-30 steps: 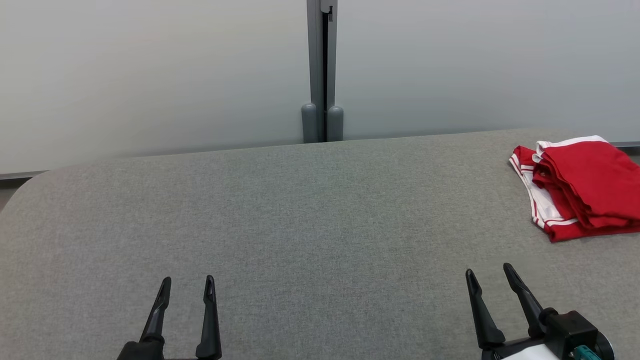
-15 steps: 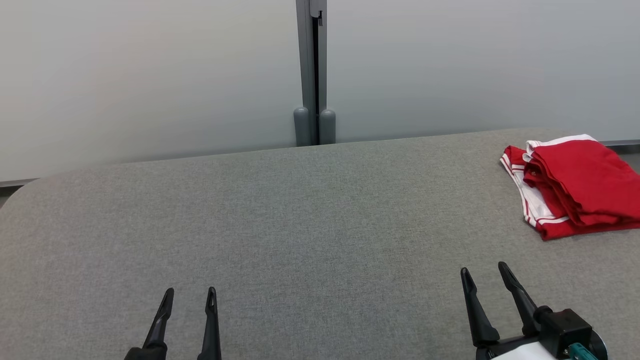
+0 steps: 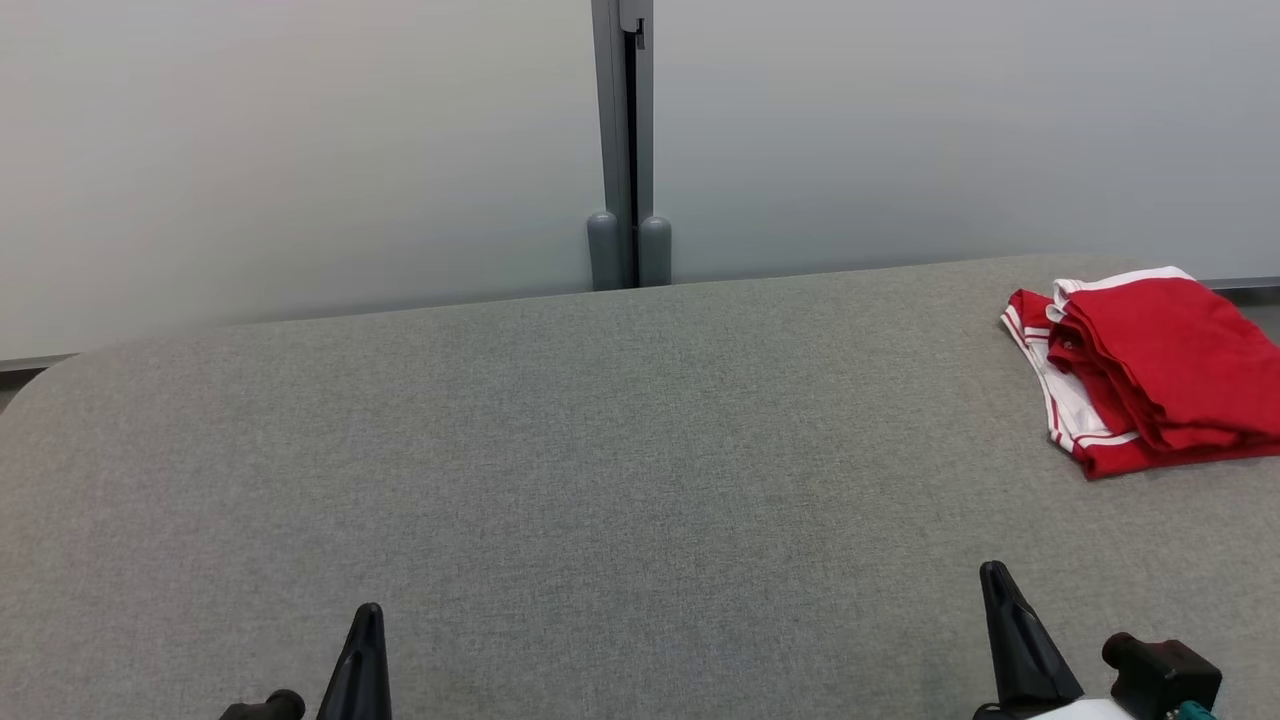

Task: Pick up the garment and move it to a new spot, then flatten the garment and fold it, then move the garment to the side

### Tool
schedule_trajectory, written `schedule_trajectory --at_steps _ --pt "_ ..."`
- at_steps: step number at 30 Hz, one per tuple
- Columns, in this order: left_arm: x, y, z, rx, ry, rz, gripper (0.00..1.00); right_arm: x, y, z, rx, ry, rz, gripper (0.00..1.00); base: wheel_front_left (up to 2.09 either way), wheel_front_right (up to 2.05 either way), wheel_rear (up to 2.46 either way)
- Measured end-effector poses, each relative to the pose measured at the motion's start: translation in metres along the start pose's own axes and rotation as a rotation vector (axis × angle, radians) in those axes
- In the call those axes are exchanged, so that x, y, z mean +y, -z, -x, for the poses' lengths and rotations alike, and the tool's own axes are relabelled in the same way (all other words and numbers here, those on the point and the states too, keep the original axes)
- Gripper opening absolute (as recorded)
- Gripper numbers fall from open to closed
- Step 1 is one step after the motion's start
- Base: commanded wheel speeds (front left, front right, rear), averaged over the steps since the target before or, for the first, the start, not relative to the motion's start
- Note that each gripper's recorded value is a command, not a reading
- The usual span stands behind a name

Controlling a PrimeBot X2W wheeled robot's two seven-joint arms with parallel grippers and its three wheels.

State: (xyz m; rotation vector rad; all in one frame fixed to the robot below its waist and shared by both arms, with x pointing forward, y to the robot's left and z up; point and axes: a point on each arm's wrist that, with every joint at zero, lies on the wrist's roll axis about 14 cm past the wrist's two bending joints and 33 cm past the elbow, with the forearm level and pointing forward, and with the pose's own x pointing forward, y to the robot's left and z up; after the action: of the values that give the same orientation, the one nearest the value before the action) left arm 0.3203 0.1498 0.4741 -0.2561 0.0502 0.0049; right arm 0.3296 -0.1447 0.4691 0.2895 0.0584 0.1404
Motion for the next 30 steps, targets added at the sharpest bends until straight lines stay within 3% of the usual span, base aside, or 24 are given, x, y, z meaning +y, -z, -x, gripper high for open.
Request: schedule_trajectory --at_steps 30 --pt "0.018 -0.003 -0.025 0.058 -0.045 0.482 0.00 -0.028 -0.019 -0.017 -0.040 0.106 -0.468 0.00 0.00 0.00 0.00"
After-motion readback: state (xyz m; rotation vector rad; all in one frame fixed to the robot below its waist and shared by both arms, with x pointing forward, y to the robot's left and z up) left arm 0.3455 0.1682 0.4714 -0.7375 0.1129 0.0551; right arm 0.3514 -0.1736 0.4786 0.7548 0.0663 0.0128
